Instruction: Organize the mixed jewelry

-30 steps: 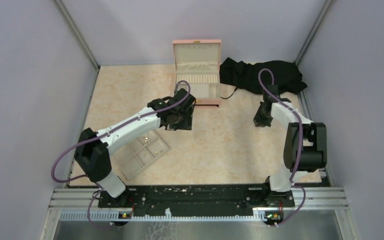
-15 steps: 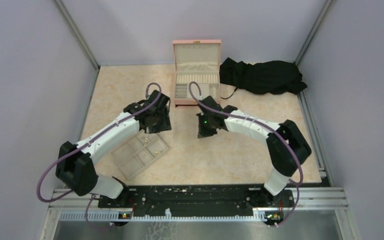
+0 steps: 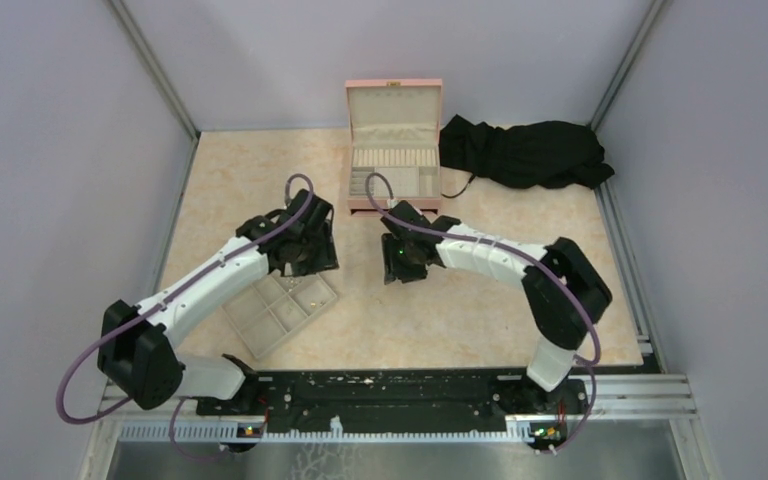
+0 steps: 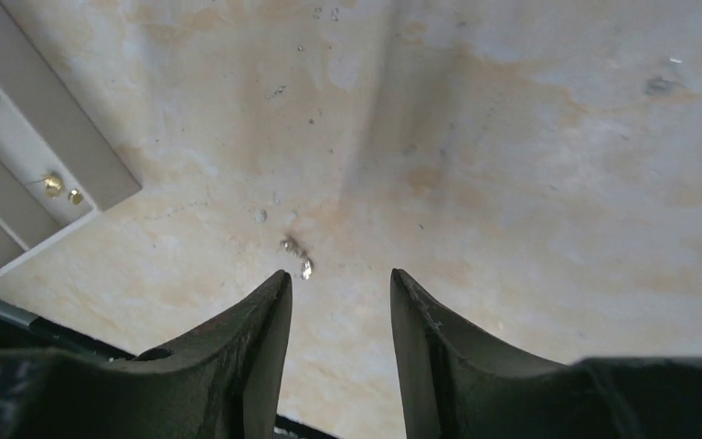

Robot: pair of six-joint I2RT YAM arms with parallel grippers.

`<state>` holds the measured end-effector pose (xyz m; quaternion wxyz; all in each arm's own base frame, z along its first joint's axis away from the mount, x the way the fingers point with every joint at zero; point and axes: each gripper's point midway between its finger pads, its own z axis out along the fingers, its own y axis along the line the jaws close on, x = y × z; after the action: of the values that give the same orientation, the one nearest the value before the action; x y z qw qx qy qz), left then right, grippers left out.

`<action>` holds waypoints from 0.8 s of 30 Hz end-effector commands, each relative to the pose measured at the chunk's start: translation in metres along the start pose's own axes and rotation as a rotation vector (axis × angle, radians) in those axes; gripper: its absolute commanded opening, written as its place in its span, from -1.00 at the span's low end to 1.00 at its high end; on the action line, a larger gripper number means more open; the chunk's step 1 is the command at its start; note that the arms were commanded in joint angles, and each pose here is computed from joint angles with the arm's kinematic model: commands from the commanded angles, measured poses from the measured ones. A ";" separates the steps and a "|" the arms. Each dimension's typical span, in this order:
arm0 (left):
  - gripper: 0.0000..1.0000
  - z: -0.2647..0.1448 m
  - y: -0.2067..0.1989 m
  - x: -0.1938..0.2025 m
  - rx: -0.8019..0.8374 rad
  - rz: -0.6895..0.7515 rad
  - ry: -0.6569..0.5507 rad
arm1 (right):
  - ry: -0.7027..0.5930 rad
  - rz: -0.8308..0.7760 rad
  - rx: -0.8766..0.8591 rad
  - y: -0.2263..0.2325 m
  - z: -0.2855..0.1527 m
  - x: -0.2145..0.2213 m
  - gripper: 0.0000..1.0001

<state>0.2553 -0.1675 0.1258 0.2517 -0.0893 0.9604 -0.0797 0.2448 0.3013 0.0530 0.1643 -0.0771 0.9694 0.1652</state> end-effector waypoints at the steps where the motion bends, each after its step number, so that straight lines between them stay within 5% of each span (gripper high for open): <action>1: 0.15 -0.001 -0.024 0.021 0.050 0.062 0.031 | -0.242 0.073 0.043 -0.020 -0.074 -0.053 -0.12; 11: 0.06 0.019 -0.068 0.072 -0.058 0.100 0.110 | -0.368 0.325 0.243 -0.162 -0.135 -0.038 -0.14; 24: -0.12 0.057 -0.103 0.106 -0.138 -0.015 0.155 | -0.336 0.278 0.253 -0.168 -0.134 -0.043 -0.14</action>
<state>0.1981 -0.2809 0.0488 0.1649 -0.0671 0.9839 -0.0167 0.2695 0.0995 0.1273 0.2947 0.1294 0.9440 0.0731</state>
